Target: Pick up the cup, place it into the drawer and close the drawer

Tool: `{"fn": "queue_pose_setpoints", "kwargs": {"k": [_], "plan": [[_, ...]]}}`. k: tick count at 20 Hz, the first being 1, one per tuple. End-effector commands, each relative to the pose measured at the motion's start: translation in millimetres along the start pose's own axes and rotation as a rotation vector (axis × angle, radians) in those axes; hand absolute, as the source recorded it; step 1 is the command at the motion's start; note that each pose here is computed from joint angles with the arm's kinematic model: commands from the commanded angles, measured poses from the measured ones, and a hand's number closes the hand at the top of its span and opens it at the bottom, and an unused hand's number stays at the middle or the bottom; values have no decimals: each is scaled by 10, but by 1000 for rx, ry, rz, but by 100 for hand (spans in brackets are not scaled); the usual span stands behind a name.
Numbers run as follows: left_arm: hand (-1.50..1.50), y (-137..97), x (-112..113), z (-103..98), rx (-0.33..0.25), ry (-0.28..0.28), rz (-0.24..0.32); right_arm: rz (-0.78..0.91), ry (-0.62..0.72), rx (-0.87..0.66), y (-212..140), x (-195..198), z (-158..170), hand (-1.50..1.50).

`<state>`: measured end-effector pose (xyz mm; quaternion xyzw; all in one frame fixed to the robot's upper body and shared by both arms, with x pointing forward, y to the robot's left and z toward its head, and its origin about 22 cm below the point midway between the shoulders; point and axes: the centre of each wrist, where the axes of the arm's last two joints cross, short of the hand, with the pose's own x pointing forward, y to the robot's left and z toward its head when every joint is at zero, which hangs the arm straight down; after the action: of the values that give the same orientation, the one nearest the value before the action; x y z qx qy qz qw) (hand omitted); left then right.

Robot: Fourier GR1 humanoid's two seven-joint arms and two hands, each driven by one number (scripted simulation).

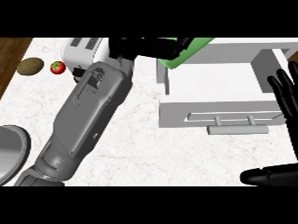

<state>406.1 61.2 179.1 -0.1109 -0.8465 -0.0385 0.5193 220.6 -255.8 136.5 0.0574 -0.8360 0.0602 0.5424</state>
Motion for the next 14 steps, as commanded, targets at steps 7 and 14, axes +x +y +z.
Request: {"fn": "queue_pose_setpoints", "kwargs": {"k": [7, 14], "plan": [[150, -307, -139, -188, 24, 77, -38, 5, 6, 8, -86, 153, -20, -150], [150, -271, -496, -93, -11, 125, -101, 0, -17, 20, 49, -17, -18, -150]]}}
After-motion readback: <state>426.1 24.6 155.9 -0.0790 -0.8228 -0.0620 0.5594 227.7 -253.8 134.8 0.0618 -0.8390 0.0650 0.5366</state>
